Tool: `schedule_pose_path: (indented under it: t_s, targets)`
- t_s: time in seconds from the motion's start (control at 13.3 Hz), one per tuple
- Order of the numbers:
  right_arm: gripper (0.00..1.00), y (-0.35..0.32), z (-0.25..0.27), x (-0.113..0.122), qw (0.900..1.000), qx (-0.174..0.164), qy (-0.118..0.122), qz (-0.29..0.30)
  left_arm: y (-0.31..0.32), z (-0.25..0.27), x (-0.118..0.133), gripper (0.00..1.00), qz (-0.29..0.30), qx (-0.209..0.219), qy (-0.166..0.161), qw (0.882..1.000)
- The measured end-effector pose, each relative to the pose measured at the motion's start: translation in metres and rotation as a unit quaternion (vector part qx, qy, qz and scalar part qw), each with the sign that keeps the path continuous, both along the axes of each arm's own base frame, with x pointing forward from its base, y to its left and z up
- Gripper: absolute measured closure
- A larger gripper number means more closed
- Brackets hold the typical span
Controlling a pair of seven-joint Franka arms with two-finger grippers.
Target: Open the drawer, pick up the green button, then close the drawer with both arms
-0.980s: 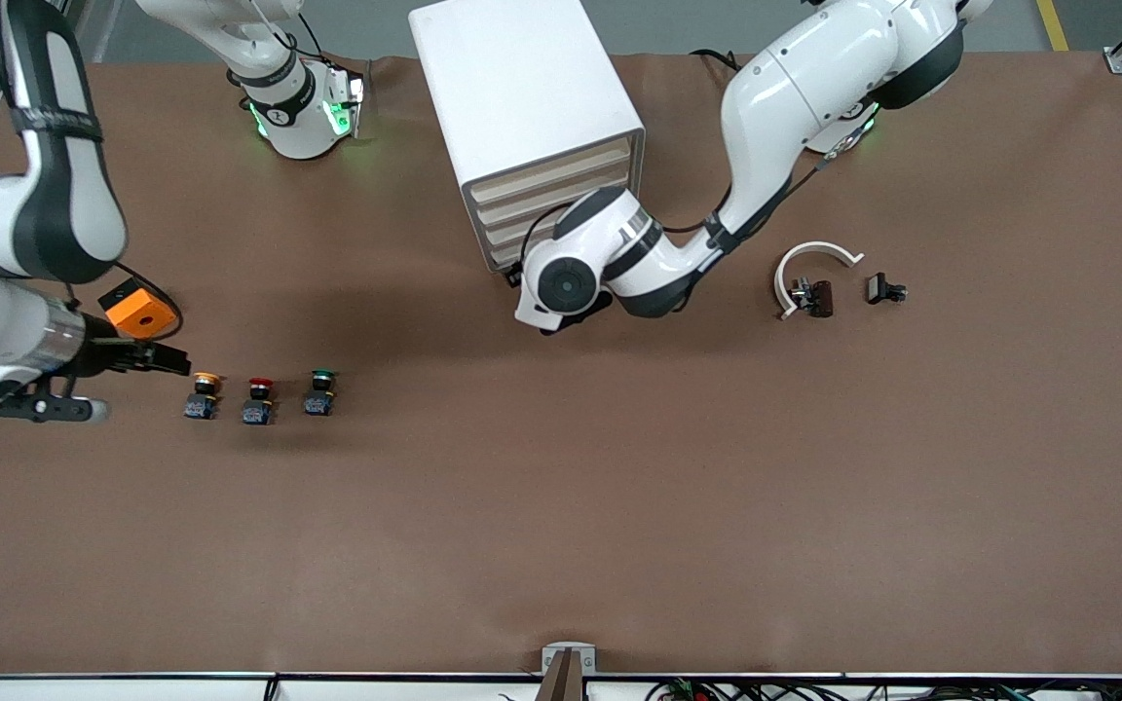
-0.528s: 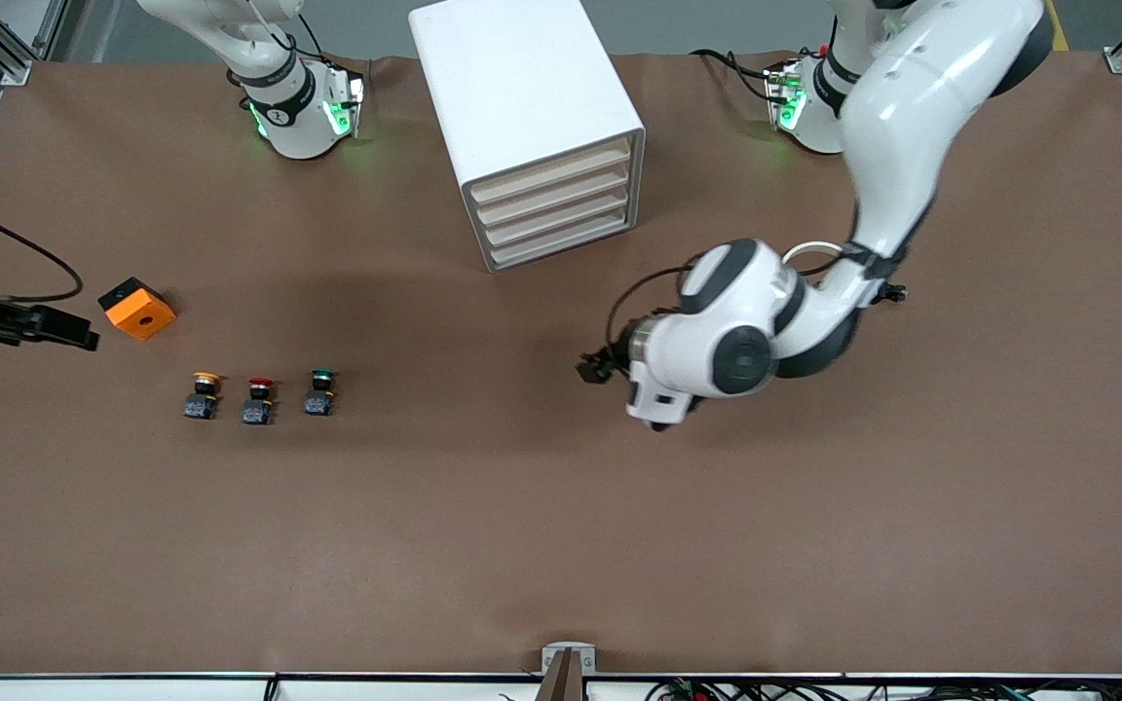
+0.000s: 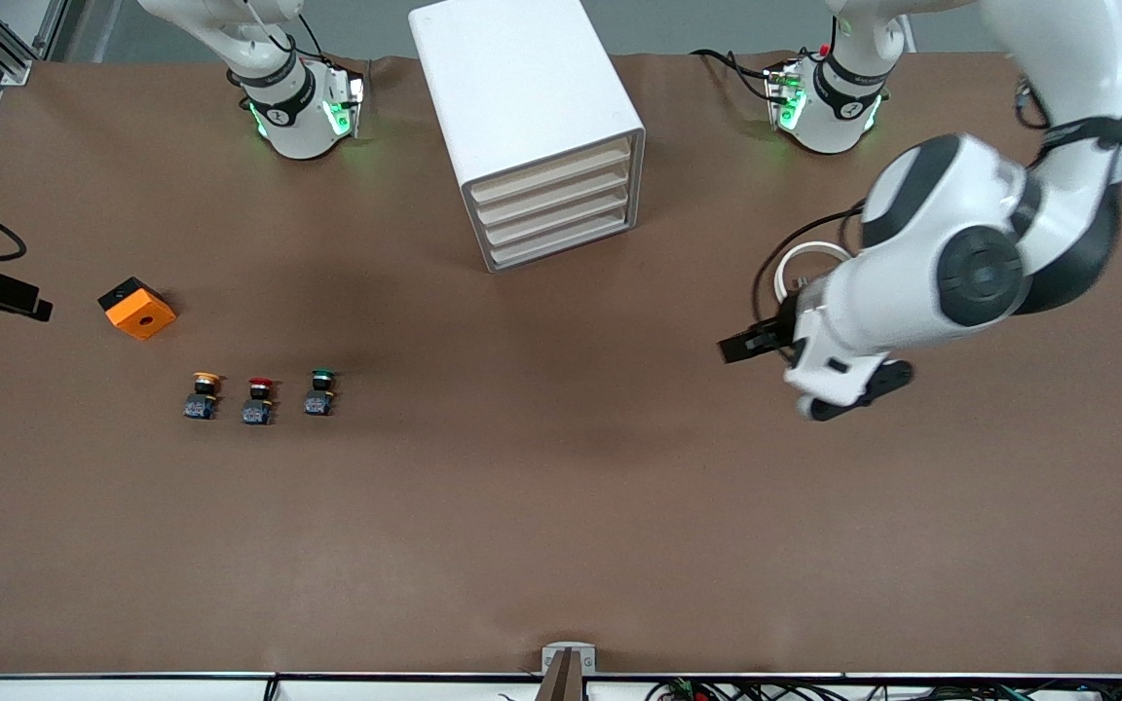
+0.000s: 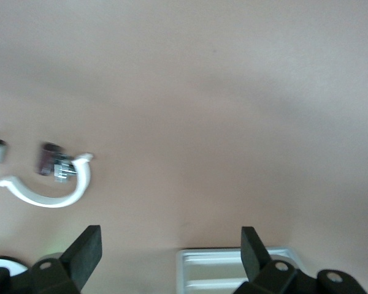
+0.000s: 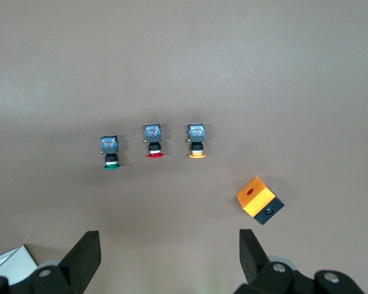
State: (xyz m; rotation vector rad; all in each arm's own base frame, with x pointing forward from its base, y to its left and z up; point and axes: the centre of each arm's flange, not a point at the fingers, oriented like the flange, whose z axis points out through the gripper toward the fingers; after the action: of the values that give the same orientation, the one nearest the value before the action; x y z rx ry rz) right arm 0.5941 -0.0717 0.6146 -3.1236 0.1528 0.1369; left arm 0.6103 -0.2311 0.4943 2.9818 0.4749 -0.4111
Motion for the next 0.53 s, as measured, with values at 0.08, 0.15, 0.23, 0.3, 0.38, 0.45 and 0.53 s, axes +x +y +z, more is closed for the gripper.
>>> schedule_pose_path:
  t_s: [0.08, 0.15, 0.23, 0.3, 0.38, 0.45, 0.53]
  targets:
    - [0.0, 0.001, 0.012, -0.009, 1.0, 0.001, 0.0, 0.0, 0.013, 0.009, -0.005, 0.0, -0.025, 0.007, 0.004, 1.0]
    - [0.0, 0.001, 0.023, -0.019, 1.0, 0.002, 0.002, 0.0, 0.025, 0.017, -0.009, 0.0, -0.047, 0.016, 0.008, 0.999]
    - [0.0, 0.001, 0.035, -0.029, 1.0, 0.003, 0.0, -0.002, 0.036, 0.025, -0.014, 0.0, -0.066, 0.024, 0.013, 0.997]
    - [0.0, 0.001, 0.044, -0.039, 1.0, 0.003, -0.002, -0.005, 0.048, 0.033, -0.018, 0.0, -0.08, 0.03, 0.016, 0.996]
    - [0.0, 0.001, 0.05, -0.051, 1.0, 0.004, -0.004, -0.009, 0.062, 0.042, -0.023, 0.0, -0.094, 0.032, 0.018, 0.995]
    - [0.0, 0.001, 0.053, -0.064, 1.0, 0.005, -0.006, -0.012, 0.078, 0.051, -0.027, 0.0, -0.106, 0.031, 0.017, 0.994]
    - [0.0, 0.002, 0.054, -0.076, 1.0, 0.006, -0.014, -0.013, 0.095, 0.059, -0.034, 0.0, -0.118, 0.031, 0.016, 0.992]
